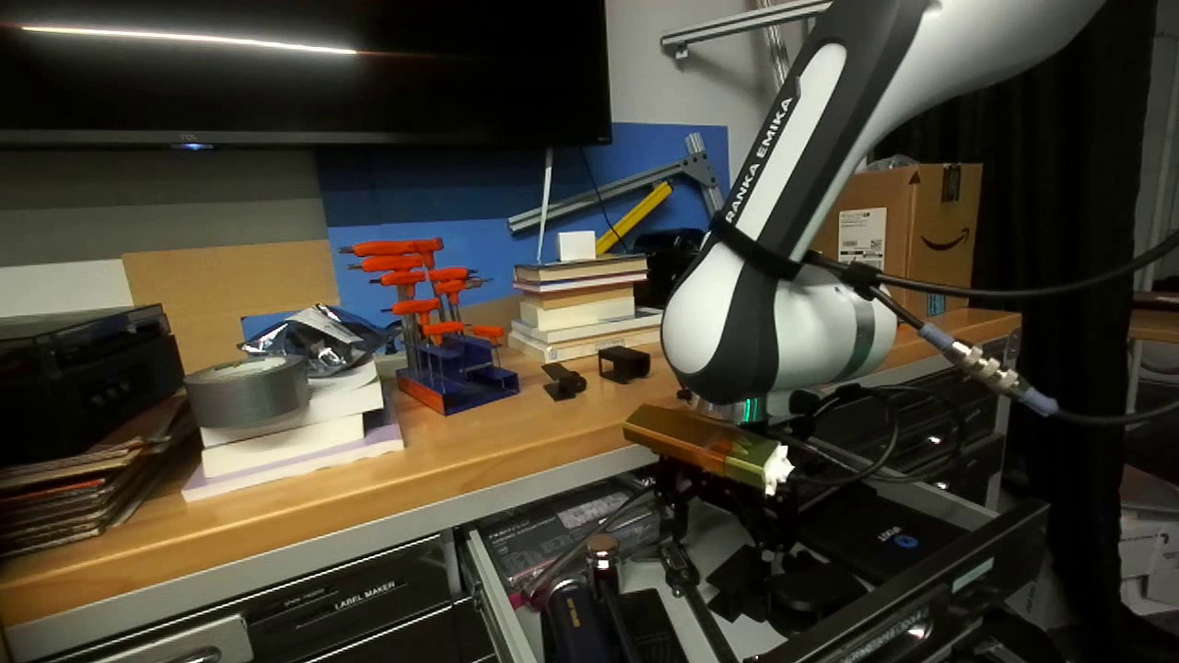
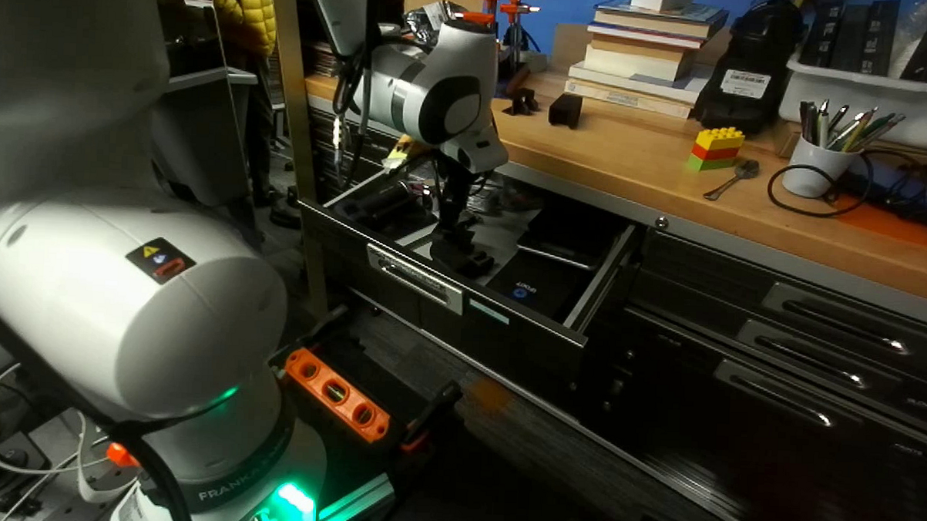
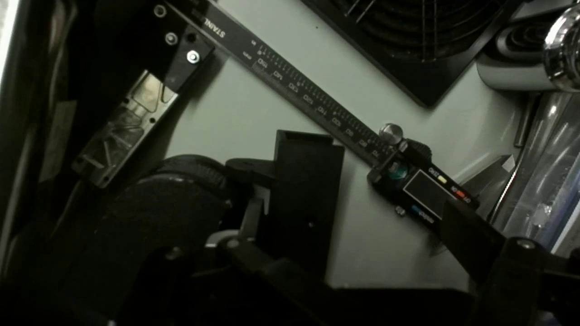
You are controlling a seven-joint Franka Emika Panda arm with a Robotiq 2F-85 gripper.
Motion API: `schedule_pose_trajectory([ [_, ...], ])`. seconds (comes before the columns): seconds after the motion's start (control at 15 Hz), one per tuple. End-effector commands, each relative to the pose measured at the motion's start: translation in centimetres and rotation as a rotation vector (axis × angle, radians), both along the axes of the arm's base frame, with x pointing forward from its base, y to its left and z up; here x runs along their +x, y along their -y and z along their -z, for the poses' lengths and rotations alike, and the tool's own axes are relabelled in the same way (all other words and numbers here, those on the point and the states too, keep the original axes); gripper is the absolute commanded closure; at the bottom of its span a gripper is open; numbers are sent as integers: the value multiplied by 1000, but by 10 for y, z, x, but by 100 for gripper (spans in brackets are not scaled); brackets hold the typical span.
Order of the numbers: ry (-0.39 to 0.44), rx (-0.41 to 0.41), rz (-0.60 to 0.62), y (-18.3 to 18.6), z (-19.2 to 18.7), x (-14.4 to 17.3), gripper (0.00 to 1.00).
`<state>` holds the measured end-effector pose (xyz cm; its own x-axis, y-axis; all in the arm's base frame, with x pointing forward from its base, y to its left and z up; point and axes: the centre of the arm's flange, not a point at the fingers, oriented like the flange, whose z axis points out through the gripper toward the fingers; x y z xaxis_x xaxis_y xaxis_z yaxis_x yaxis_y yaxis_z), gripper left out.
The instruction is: Open the top middle drawer then remove three black objects from the drawer
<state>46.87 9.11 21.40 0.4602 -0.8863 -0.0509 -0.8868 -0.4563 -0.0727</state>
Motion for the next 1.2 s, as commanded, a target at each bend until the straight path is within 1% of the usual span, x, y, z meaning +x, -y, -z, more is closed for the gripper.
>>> schedule_pose_trajectory([
  [0.0, 10, -20, 2, 0, 0, 4, 0],
  [0.4, -9, 1, 2, 1, 8, 4, 0],
  [0.93, -14, 30, -1, -7, 13, 8, 0],
  [1.13, -11, 26, -11, -7, 16, 10, 0],
])
